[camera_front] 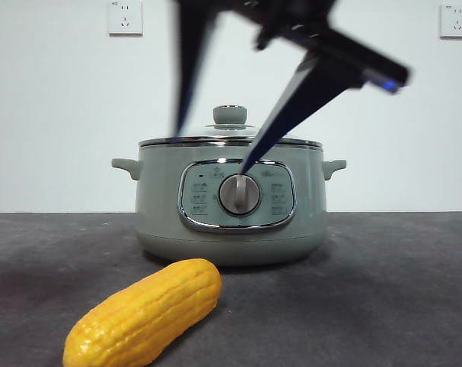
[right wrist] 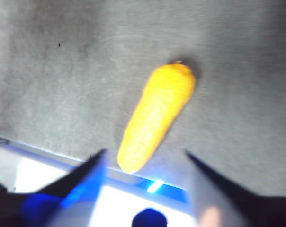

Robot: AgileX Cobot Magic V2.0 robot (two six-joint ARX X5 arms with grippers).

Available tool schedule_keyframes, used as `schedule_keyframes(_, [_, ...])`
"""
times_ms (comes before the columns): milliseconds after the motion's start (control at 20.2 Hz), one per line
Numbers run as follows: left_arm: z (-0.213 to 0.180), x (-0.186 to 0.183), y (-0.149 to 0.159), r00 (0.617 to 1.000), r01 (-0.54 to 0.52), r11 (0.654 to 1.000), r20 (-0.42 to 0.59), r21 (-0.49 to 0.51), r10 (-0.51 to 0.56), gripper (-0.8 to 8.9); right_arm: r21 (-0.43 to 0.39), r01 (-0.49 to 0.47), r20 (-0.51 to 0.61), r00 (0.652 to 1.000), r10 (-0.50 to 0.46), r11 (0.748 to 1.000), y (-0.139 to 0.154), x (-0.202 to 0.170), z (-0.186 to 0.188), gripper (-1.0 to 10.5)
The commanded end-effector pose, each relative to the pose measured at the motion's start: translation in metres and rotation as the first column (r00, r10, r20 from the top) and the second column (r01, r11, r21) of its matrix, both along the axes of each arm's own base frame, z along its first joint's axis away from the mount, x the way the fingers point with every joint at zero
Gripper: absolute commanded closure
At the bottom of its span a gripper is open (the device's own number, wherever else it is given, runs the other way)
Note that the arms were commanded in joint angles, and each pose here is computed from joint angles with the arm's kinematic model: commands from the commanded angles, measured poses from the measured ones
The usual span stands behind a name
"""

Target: Pick up the corn,open the lid,put the corn in the pot,close the lid

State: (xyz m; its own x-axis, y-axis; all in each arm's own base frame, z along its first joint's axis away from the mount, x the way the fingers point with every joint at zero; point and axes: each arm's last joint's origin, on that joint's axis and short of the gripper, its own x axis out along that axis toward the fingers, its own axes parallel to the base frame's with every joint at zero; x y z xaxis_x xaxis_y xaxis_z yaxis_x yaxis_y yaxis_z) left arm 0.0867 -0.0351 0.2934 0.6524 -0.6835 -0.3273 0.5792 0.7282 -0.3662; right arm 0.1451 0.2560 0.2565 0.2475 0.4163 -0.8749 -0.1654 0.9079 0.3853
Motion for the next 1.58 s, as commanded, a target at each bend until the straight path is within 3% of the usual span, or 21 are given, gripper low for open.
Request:
schedule_keyframes(49, [0.0,0.0,0.0,1.0,0.005,1.0,0.003,0.01,-0.005,8.18,-0.044,0.022,-0.03,0.999,-0.023,0.999,0.014,0.004,-0.012,3.4])
schedule_keyframes(544, [-0.003,0.003,0.0,1.0,-0.014,0.999,-0.017,0.035,0.014,8.18,-0.182,0.074,-0.077,0.993,-0.089,0.981,0.039,0.012,-0.064,3.5])
schedule_keyframes(940, [-0.005,0.006,-0.003,0.999,0.009,0.999,-0.033,0.045,-0.007,8.18,-0.25,0.049,-0.093,0.993,-0.075,0.967,0.044,0.015,-0.087,3.6])
schedule_keyframes(990, [-0.005,0.007,-0.003,0.999,0.009,0.999,-0.036,0.046,-0.007,8.18,-0.251,0.046,-0.088,0.994,-0.07,0.967,0.044,0.015,-0.087,4.4])
schedule_keyframes(1089, [-0.006,0.008,-0.004,0.999,0.011,0.999,-0.044,0.05,-0.009,8.18,-0.255,0.027,-0.081,0.995,-0.049,0.966,0.044,0.015,-0.087,7.3])
schedule_keyframes(1237, [-0.007,0.011,-0.004,0.999,0.013,0.998,-0.053,0.055,-0.01,8.18,-0.261,-0.006,-0.075,0.997,-0.014,0.965,0.044,0.015,-0.087,9.6])
schedule_keyframes(1583, [-0.009,0.016,-0.005,0.998,0.021,0.997,-0.069,0.073,-0.016,8.18,-0.288,-0.096,-0.064,0.995,0.08,0.953,0.043,0.014,-0.084,9.6])
